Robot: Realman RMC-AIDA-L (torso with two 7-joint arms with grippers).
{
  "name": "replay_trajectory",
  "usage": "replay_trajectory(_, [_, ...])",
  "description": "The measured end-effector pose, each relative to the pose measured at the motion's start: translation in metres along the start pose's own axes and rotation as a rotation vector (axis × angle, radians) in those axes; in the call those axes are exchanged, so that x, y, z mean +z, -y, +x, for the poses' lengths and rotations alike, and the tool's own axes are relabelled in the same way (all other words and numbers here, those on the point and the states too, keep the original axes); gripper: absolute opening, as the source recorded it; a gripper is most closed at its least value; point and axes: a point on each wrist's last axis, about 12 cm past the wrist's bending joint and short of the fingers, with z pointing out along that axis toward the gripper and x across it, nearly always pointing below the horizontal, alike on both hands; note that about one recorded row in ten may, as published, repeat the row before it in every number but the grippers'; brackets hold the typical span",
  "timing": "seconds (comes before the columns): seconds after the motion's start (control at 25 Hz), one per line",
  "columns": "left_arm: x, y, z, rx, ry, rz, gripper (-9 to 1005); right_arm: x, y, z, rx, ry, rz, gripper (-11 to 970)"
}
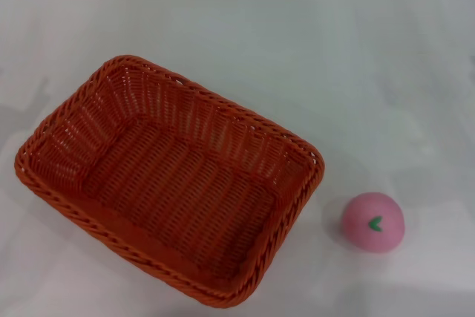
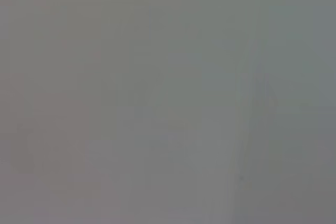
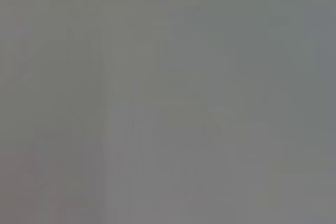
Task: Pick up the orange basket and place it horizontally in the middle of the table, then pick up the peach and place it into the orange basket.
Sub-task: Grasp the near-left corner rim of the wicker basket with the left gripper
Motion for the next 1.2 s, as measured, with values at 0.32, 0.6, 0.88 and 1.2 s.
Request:
replay_trajectory(0.32, [0.0, 0.0, 0.0, 0.002, 0.0, 0.0, 872, 0.001, 0.0, 0.0, 0.001, 0.002, -0.002, 694])
replay_trajectory(0.6, [-0.001, -0.001, 0.0, 0.002, 0.0, -0.005, 872, 0.002, -0.001, 0.0, 0.001, 0.002, -0.002, 693])
replay_trajectory(0.88, [-0.001, -0.001, -0.001, -0.003, -0.002, -0.001, 872, 0.002, -0.001, 0.0, 0.002, 0.001, -0.002, 693])
replay_trajectory(1.2, [0.01, -0.008, -0.011, -0.096, -0.075, 0.095, 871, 0.003, 0.0, -0.001, -0.002, 0.002, -0.003, 693])
